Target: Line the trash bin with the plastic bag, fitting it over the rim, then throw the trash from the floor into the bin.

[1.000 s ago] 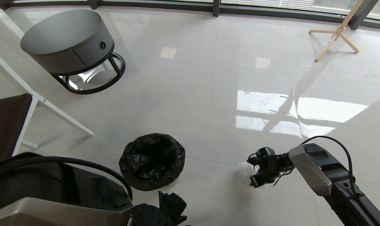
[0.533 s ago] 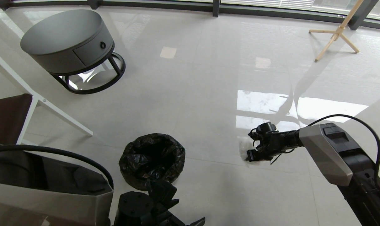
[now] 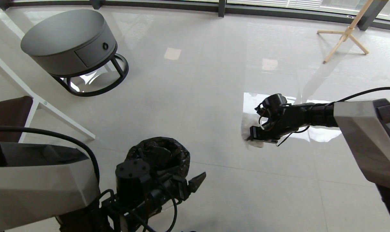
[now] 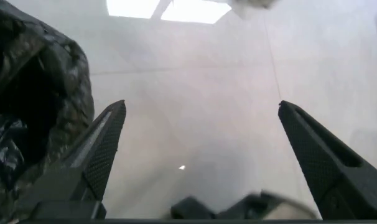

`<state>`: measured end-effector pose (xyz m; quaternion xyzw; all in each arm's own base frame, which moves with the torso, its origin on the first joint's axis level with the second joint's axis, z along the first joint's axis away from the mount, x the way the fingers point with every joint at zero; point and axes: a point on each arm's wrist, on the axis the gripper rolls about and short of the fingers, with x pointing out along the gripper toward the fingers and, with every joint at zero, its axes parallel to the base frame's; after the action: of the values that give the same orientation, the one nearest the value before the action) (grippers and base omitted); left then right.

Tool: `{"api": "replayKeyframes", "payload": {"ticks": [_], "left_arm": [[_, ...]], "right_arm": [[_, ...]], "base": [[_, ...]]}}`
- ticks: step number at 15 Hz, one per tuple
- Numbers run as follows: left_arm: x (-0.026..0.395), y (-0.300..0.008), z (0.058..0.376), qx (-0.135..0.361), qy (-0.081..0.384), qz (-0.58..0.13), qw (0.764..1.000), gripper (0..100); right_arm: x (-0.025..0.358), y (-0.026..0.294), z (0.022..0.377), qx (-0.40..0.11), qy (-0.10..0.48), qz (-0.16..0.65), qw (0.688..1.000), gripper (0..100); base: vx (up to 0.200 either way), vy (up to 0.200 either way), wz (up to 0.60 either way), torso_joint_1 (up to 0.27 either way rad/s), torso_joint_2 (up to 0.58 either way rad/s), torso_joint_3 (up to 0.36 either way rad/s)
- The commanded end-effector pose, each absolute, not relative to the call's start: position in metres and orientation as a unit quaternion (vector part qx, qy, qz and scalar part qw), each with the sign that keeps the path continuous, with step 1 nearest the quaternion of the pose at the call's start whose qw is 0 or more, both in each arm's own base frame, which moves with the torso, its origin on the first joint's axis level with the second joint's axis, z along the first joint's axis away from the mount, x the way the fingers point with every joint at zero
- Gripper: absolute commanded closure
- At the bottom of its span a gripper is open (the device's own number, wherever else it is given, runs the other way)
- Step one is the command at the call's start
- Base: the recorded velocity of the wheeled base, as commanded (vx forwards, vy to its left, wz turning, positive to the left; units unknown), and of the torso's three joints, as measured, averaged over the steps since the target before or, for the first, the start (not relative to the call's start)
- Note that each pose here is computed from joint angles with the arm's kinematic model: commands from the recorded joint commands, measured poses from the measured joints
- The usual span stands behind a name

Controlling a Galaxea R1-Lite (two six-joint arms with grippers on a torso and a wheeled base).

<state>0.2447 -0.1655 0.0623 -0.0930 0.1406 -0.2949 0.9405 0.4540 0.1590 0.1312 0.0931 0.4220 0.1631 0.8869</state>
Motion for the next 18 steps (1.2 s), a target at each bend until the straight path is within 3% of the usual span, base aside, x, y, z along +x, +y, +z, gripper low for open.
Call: {"api": "replayKeyframes", "payload": {"ticks": [1,5,12,18], "left_arm": [[0.262,-0.167,0.119,-0.181,0.102,-0.284,0.936,0],[0.232,-0.154,0.141,-0.17,0.158,-0.302,0.925,0],[0.219,-0.148,0.153,-0.17,0.158,-0.313,0.921,0],[0.215,-0.145,0.157,-0.171,0.152,-0.315,0.921,0]], "right_arm": [[0.434,0.165,0.174,0.103,0.395,0.179,0.895,100],[0.417,0.176,0.181,0.098,0.429,0.201,0.875,100],[0.406,0.176,0.201,0.095,0.415,0.214,0.879,100],[0.406,0.182,0.203,0.092,0.4,0.225,0.884,100]], "base": [[0.0,0.0,0.0,0.0,0.0,0.0],[0.0,0.0,0.0,0.0,0.0,0.0],[0.0,0.0,0.0,0.0,0.0,0.0],[0.0,0.0,0.6,0.005,0.0,0.003]]}}
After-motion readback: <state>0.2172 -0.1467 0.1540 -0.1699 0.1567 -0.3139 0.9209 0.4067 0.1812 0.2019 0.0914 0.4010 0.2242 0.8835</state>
